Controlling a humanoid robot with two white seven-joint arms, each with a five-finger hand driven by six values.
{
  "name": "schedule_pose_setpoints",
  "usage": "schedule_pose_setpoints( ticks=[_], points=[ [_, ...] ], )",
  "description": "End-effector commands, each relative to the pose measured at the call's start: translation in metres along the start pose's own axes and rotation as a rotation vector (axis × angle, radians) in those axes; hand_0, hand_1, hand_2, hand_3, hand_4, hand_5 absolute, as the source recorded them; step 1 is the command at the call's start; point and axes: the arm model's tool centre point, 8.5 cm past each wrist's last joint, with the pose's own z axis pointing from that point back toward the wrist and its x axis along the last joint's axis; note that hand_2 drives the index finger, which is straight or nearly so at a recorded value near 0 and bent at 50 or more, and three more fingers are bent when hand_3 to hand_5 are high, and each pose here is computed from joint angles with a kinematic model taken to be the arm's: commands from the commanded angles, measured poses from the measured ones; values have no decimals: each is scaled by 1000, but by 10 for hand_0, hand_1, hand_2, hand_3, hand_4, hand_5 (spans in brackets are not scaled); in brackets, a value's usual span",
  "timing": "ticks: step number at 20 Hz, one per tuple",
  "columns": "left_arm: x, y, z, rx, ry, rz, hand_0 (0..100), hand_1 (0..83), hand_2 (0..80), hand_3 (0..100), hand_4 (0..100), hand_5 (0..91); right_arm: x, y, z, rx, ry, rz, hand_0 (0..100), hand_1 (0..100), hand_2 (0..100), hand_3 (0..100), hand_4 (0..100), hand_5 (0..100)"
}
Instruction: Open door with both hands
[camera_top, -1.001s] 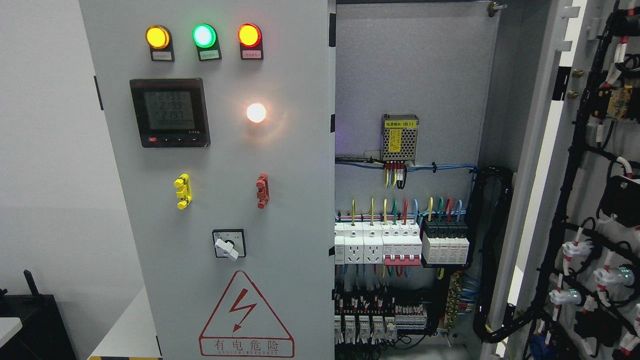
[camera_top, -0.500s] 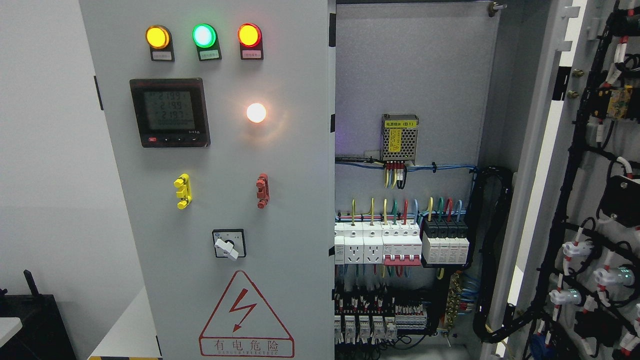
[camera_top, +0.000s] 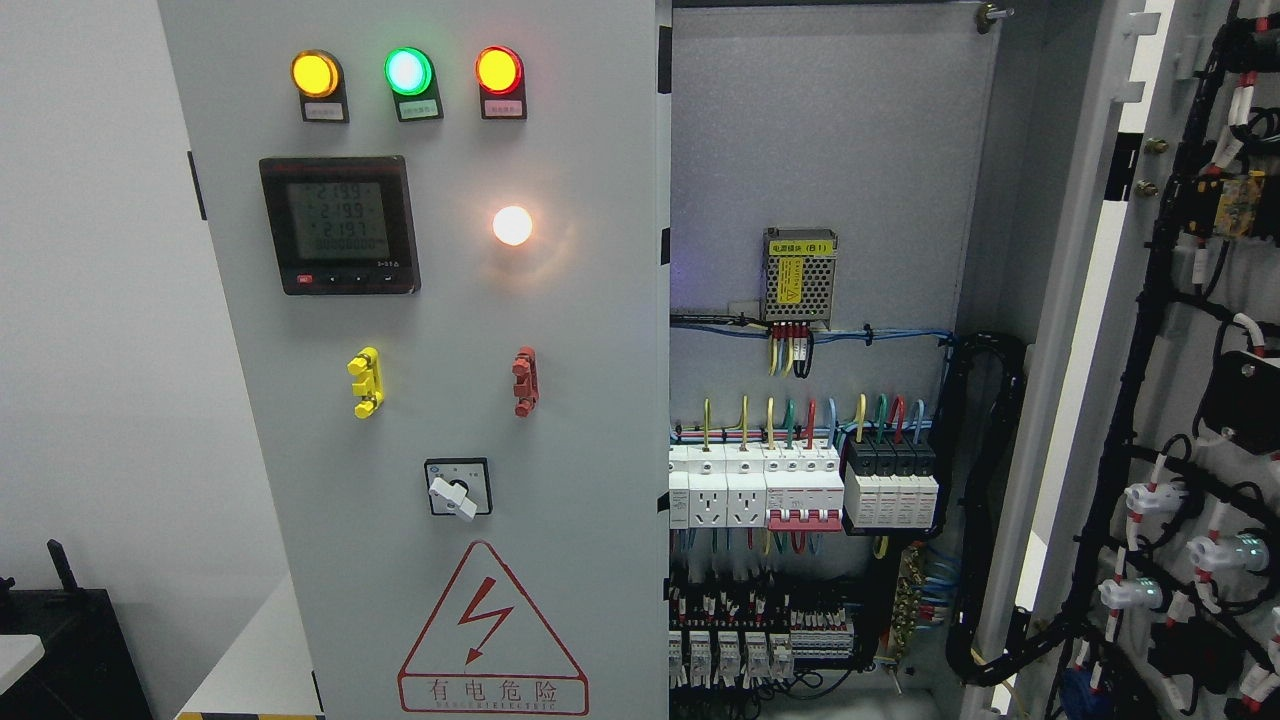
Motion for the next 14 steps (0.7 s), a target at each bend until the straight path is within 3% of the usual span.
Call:
schedule_pose_setpoints(
  ticks=[1,14],
  points=[
    [6,0,-1,-3,-12,-28,0,0,0,0,33,0,29,5,-28,67,-128,15,0,0,0,0,0,0],
    [6,0,-1,-3,-12,-28,0,0,0,0,33,0,72,-13,-100,74,-325,79,0,0,0,0,0,0]
  ],
)
